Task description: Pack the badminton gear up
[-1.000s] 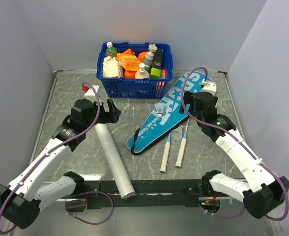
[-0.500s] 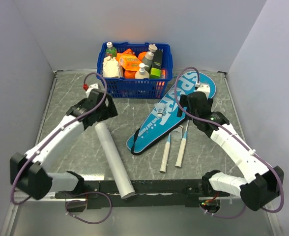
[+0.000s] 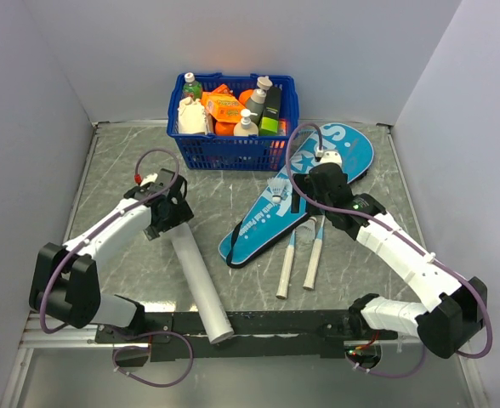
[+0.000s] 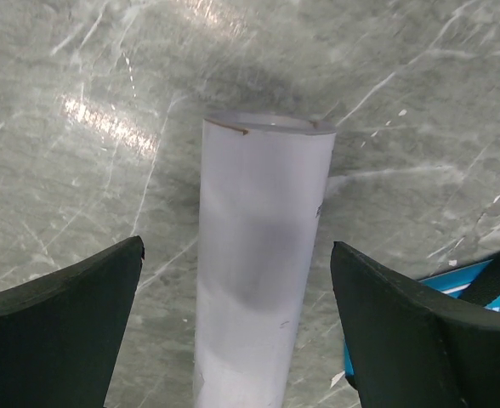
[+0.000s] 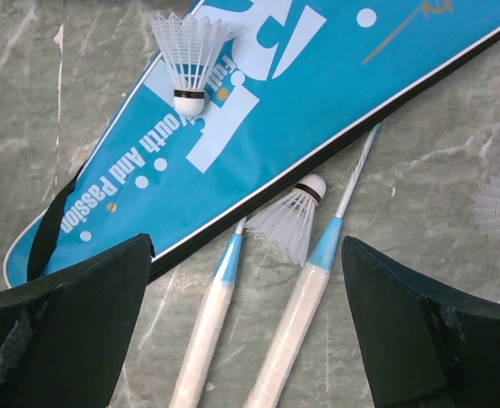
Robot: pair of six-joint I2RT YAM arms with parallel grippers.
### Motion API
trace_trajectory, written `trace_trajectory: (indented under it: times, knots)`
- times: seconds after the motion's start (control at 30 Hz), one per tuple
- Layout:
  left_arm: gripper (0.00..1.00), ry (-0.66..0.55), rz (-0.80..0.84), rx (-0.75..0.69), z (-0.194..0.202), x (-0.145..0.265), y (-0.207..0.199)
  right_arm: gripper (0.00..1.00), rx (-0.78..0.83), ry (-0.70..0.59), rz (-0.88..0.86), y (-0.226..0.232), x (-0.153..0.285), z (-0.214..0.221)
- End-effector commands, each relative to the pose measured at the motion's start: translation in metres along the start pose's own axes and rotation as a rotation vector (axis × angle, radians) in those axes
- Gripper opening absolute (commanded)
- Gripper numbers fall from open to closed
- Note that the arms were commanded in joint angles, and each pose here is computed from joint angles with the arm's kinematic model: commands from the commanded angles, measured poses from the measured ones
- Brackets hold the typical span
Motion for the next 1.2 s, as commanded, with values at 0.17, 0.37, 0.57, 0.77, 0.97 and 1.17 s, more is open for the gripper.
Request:
trace_trajectory:
  times: [0.17, 0.37, 0.57, 0.77, 0.97, 1.17]
  knots:
    - [0.96, 0.033, 0.056, 0.020, 0.015, -0.016, -0.001, 1.00, 0.012, -0.024, -0.022, 0.001, 0.010, 0.001]
    - [0.96, 0.057, 0.079, 0.001, 0.023, -0.029, -0.003, 1.00, 0.016, -0.015, -0.032, 0.003, 0.010, 0.005]
    - [0.96, 0.060, 0.031, -0.034, 0.027, -0.043, -0.006, 1.00, 0.027, -0.007, -0.028, 0.003, 0.010, 0.006]
    - [0.99, 0.062, 0.013, -0.059, 0.031, -0.054, -0.011, 1.00, 0.029, 0.001, -0.021, 0.003, 0.010, 0.008]
    - [0.71, 0.048, 0.031, -0.067, 0.029, -0.052, -0.015, 1.00, 0.035, -0.003, -0.016, 0.002, 0.010, 0.008]
    - [0.37, 0.007, 0.054, -0.095, 0.024, -0.042, -0.017, 1.00, 0.034, 0.004, -0.017, 0.004, 0.008, 0.008]
Point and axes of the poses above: each gripper's point midway between its finger pads, its own x axis back along the fingers, its own y axis along the line the jaws close on, z = x × y, the point moved 7 cm from there along x, back along the fingers, and after that the axes turned 6 degrees about x, right-handed, at the moved point
